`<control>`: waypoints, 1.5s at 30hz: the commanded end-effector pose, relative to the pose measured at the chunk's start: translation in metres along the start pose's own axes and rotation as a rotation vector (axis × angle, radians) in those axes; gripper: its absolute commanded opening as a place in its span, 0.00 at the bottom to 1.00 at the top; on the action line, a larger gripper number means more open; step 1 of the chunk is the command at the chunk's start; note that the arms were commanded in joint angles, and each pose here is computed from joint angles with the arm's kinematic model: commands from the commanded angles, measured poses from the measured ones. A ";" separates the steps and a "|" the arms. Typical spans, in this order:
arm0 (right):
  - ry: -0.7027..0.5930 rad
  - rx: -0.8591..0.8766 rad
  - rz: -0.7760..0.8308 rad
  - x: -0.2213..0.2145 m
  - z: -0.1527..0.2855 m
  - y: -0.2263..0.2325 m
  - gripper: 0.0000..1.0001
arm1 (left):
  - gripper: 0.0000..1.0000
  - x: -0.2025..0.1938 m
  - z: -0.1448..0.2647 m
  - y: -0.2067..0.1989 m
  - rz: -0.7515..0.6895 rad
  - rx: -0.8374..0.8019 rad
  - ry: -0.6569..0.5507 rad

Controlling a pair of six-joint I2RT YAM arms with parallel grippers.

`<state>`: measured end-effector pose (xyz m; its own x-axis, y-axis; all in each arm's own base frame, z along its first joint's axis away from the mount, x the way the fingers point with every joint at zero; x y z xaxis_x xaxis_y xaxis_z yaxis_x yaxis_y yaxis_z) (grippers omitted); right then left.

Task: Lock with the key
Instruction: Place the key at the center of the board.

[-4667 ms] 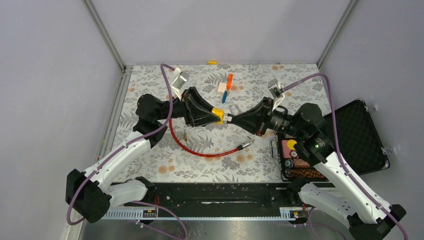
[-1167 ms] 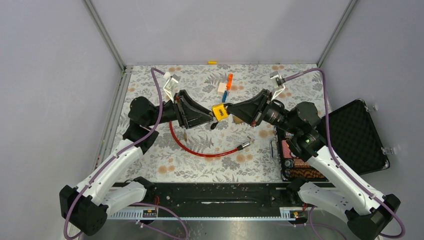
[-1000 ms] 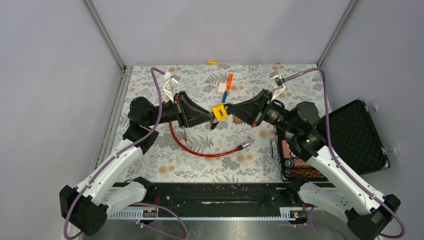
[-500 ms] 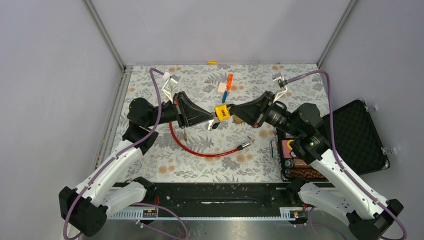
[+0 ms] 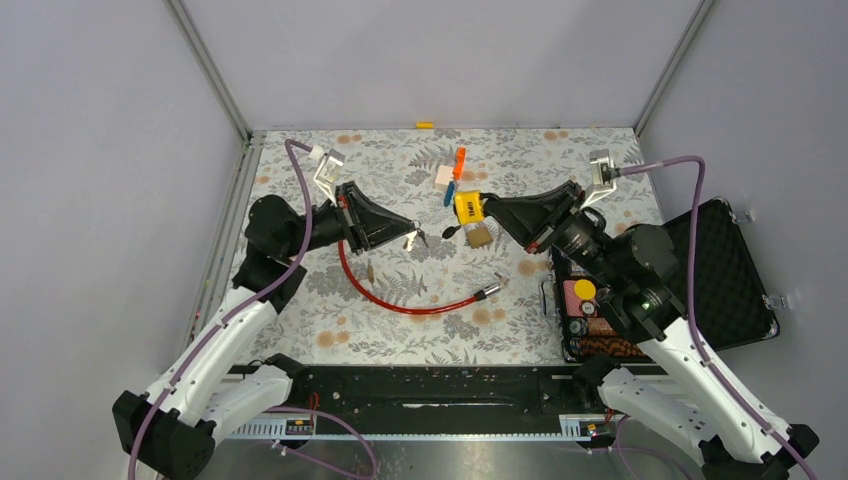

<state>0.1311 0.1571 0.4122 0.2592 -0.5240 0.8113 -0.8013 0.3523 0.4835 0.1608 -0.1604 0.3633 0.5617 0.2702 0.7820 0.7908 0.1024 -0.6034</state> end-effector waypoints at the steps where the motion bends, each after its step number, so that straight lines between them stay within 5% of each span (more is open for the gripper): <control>1: -0.072 -0.014 0.024 0.014 -0.007 0.002 0.00 | 0.00 0.010 0.000 0.010 -0.019 0.161 -0.062; 9: 0.133 -0.324 -0.075 -0.029 -0.058 -0.063 0.00 | 0.01 0.002 0.003 0.122 0.221 0.971 -0.138; 19: 0.432 -0.605 -0.266 -0.141 -0.142 -0.181 0.00 | 0.00 -0.020 -0.011 0.241 0.432 1.002 -0.105; 27: 0.458 -0.678 -0.480 -0.218 -0.162 -0.244 0.00 | 0.04 -0.041 -0.025 0.299 0.571 0.918 0.029; 32: 0.484 -0.750 -0.462 -0.235 -0.164 -0.264 0.00 | 0.26 -0.048 -0.025 0.310 0.595 0.933 0.053; 34: 0.504 -0.786 -0.464 -0.239 -0.163 -0.270 0.05 | 0.41 -0.049 -0.022 0.311 0.593 0.979 0.066; 37: 0.515 -0.821 -0.474 -0.240 -0.160 -0.274 0.28 | 0.51 -0.044 -0.017 0.306 0.565 1.045 0.059; 40: 0.508 -0.858 -0.435 -0.229 -0.155 -0.269 0.54 | 0.55 -0.034 -0.012 0.295 0.517 1.098 0.036; 45: 0.485 -0.910 -0.325 -0.191 -0.141 -0.247 0.70 | 0.58 -0.010 -0.001 0.260 0.425 1.163 -0.041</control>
<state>0.3605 0.2982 0.1242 0.8182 -0.3855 0.4266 0.0372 0.7758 0.6299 0.3661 -0.1499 0.1425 0.8011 0.4925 0.3402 -0.2039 0.7588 -0.6185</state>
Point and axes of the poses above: each gripper's point midway between its finger pads, its own z axis back along the fingers, its own y axis along the line the jaws close on, x = y × z, the point moved 10 cm from there along z, back along the fingers, and after that the axes turned 4 degrees about z, right-handed, at the moved point
